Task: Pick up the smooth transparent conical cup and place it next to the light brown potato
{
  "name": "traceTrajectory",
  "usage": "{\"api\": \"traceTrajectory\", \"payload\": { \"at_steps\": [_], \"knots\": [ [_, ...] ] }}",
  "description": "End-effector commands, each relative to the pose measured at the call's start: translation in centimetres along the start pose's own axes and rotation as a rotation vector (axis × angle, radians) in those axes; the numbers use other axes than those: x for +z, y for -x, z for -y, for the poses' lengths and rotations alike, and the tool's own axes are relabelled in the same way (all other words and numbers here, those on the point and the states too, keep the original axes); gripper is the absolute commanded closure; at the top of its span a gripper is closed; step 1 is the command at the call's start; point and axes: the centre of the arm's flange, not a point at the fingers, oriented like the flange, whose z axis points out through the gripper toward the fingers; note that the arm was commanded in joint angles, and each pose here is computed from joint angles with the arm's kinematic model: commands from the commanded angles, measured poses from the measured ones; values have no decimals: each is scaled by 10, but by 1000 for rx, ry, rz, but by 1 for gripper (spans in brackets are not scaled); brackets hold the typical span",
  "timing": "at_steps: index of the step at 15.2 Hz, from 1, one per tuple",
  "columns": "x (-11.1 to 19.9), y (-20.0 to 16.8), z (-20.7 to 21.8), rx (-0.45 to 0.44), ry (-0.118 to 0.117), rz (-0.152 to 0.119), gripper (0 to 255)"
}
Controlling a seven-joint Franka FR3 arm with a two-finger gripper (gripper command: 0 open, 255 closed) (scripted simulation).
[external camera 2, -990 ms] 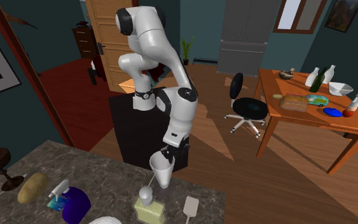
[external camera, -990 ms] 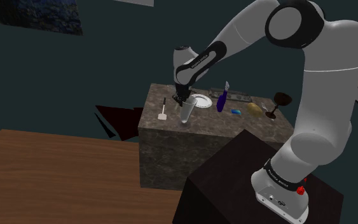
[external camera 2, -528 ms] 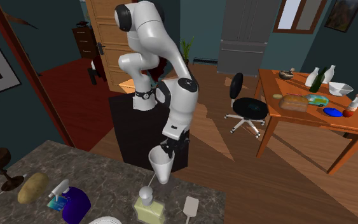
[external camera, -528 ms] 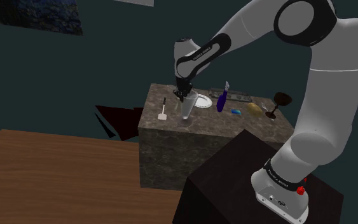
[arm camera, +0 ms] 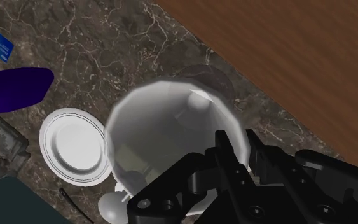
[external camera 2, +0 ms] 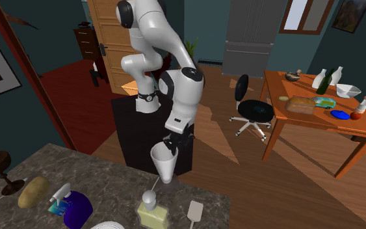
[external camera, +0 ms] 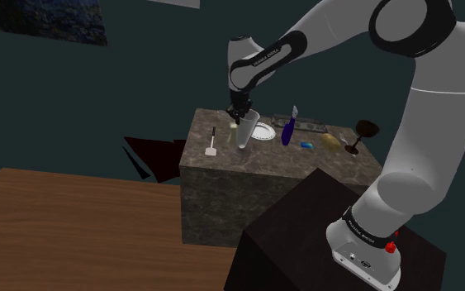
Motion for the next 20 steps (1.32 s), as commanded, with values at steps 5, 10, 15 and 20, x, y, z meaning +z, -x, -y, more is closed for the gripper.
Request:
{"api": "traceTrajectory", "payload": {
  "at_steps": [5, 10, 15, 20],
  "knots": [
    [-32, 2, -5, 0, 0, 0, 255],
    [-58, 3, -9, 0, 0, 0, 255],
    [-84, 4, -13, 0, 0, 0, 255],
    [-110, 6, -18, 0, 0, 0, 255]
  ]
}}
